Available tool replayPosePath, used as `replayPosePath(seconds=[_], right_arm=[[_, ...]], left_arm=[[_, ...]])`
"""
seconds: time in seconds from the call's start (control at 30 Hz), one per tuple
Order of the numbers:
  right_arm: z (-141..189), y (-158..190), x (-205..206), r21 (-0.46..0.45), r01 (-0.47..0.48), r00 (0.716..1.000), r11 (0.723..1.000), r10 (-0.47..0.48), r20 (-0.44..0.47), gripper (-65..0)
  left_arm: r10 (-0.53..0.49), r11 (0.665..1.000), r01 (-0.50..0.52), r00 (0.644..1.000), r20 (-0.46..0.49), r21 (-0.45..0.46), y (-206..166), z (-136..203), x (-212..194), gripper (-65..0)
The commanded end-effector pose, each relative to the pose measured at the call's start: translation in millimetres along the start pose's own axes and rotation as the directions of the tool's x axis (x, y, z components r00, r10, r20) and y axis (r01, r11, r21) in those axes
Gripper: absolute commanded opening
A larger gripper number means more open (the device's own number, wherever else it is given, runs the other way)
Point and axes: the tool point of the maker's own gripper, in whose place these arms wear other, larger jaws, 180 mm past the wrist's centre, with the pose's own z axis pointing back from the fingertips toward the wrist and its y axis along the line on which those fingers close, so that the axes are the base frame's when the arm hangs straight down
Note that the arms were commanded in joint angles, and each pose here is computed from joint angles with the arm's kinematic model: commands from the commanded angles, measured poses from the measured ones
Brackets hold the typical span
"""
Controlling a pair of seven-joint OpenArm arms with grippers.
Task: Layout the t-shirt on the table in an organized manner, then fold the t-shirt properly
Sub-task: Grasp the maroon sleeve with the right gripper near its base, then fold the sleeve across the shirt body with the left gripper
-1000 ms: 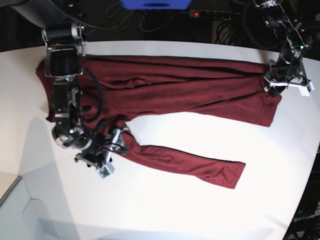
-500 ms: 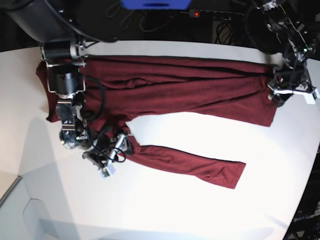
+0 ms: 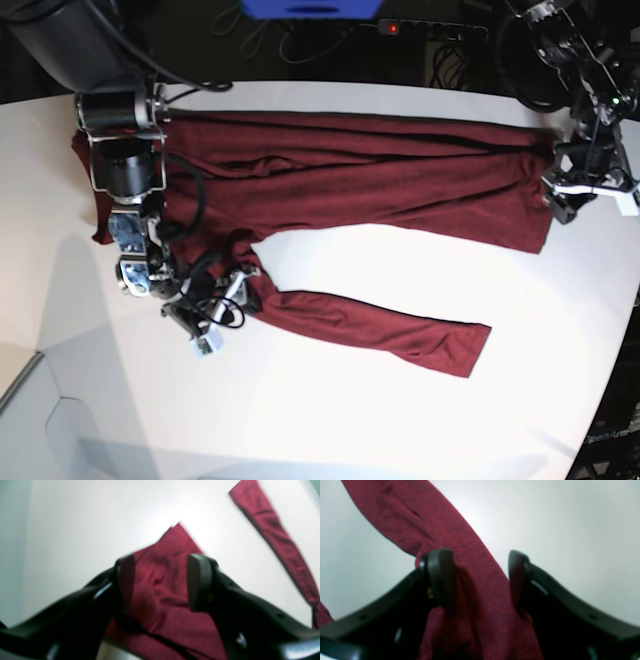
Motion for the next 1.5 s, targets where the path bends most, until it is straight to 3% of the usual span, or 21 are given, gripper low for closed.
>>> replayPosePath(seconds=[0.0, 0.27, 0.37, 0.57, 0.9, 1.17, 1.47], right_arm=[[1.2, -2.1, 20.1, -0.004, -0.003, 0.998, 1.0, 0.004, 0.056, -36.9], [-0.7, 5.3, 4.4, 0.008, 0.011, 0.999, 1.0, -0.011, 0.031, -58.3], [0.1, 3.8, 8.8, 0.005, 0.005, 0.999, 1.0, -0.005, 0.038, -63.5], [22.0, 8.8, 39.5, -0.024, -0.091, 0.99, 0.996, 0.093, 0.105, -63.8], [100.1, 61.2, 69.5, -0.113, -0.298, 0.926, 0.948, 0.316, 0.206, -63.8], [126.2, 139.3, 39.4, -0.013, -0.388, 0.898, 0.922, 0.381, 0.218, -63.8], [132.6, 181.6, 6.5, 0.086, -0.367, 0.917, 0.926, 0.344, 0.201, -63.8]], left_arm=[[-0.011, 1.0, 0.012, 0.998, 0.056, -0.018, -6.0, 3.5, 17.1, -32.5], [-0.033, 0.999, 0.037, 0.994, 0.104, -0.032, -15.3, 11.7, 33.0, -32.5], [-0.034, 0.999, 0.038, 0.994, 0.106, -0.033, -15.4, 11.5, 33.9, -32.5], [-0.033, 0.999, 0.037, 0.993, 0.115, -0.036, -16.8, 11.0, 36.4, -32.5], [0.054, 0.99, -0.034, 0.988, 0.148, -0.135, -37.0, 7.0, 51.7, -32.5], [0.068, 0.986, -0.04, 0.983, 0.172, -0.163, -47.9, 4.3, 62.4, -32.5], [0.11, 0.971, -0.06, 0.971, 0.212, -0.232, -71.8, 0.6, 81.4, -32.3]])
